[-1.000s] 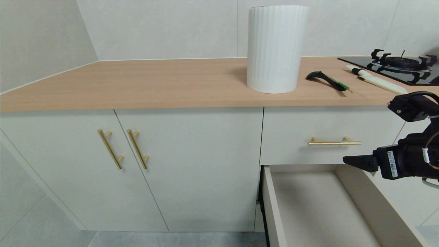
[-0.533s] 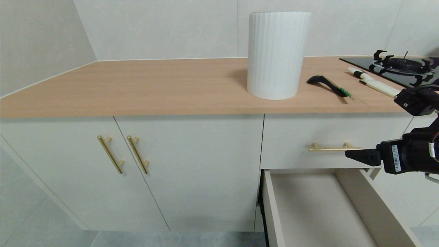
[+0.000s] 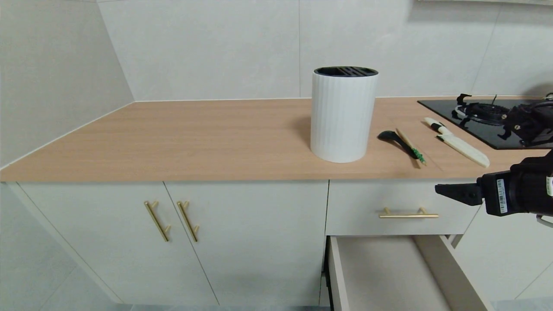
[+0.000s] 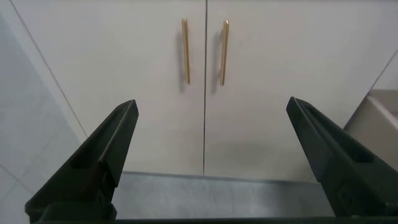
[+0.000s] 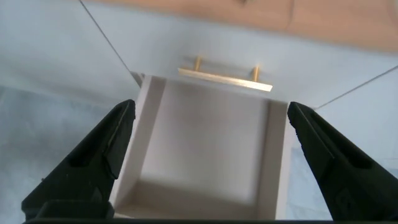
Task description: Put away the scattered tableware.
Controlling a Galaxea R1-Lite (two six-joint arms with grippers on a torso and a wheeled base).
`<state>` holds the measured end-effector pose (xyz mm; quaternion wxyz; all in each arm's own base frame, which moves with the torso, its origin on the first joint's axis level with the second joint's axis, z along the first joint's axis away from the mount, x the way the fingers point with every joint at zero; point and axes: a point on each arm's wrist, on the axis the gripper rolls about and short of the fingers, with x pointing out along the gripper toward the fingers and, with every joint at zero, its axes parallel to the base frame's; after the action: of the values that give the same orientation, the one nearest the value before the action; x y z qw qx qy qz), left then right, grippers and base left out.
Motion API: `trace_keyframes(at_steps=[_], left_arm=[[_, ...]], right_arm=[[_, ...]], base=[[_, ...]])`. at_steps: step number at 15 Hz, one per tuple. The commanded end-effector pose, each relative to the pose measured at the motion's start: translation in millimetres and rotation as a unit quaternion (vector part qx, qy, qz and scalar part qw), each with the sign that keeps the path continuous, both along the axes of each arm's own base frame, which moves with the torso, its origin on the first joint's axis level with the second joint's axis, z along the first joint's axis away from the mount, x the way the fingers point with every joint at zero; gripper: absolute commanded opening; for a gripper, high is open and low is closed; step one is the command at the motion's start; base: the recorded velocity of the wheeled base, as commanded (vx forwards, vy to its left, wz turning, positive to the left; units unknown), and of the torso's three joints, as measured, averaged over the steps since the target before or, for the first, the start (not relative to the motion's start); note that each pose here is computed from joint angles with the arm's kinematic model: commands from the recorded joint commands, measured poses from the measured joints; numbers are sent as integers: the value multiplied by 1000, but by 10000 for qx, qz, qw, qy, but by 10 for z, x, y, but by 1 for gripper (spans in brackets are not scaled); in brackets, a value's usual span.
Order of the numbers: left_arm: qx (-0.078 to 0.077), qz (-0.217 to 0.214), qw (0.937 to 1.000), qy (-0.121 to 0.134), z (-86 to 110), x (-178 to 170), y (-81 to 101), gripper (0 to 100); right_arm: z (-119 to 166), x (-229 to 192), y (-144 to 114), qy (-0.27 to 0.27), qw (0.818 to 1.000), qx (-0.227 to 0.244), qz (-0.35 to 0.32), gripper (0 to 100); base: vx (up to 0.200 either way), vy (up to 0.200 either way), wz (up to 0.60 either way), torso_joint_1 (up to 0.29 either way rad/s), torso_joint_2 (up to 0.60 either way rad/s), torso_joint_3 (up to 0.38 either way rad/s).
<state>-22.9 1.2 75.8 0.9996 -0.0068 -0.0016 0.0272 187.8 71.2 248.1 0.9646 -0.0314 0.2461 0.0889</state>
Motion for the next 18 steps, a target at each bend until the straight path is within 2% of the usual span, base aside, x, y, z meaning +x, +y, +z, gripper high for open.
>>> trace_keyframes(at_steps=[1, 3, 5, 7, 10, 11, 14, 18], left_arm=[[-1, 4, 10000, -2, 3, -1, 0, 100], [-1, 4, 10000, -2, 3, -1, 0, 100], [-1, 4, 10000, 6, -1, 1, 0, 100], [-1, 4, 10000, 6, -1, 1, 0, 100], [-1, 4, 10000, -2, 3, -1, 0, 100], [-1, 4, 10000, -2, 3, -1, 0, 100], [-1, 4, 10000, -2, 3, -1, 0, 100], [-1, 4, 10000, 6, -1, 1, 0, 100]], right_arm=[[-7, 26, 10, -24, 10000, 11, -2, 100], [22, 102, 33, -180, 9998, 77, -10, 100], [170, 412, 74, -423, 9988, 170, -164, 100], [253, 739, 101, -225, 9989, 150, -373, 100], [239, 1048, 153, 402, 9932, 575, -924, 100], [158, 1118, 169, 809, 9894, 414, -1136, 100], [61, 1250, 200, 982, 9828, 294, -1533, 100], [-86, 1353, 261, 1136, 9810, 166, -1563, 100]], base=[[0, 0, 0, 159, -461, -320], [0, 0, 0, 132, -393, -254], [0, 0, 0, 56, -149, -95], [0, 0, 0, 11, -25, -21], [0, 0, 0, 0, 0, 0], [0, 0, 0, 0, 0, 0], [0, 0, 0, 0, 0, 0], [0, 0, 0, 0, 0, 0]])
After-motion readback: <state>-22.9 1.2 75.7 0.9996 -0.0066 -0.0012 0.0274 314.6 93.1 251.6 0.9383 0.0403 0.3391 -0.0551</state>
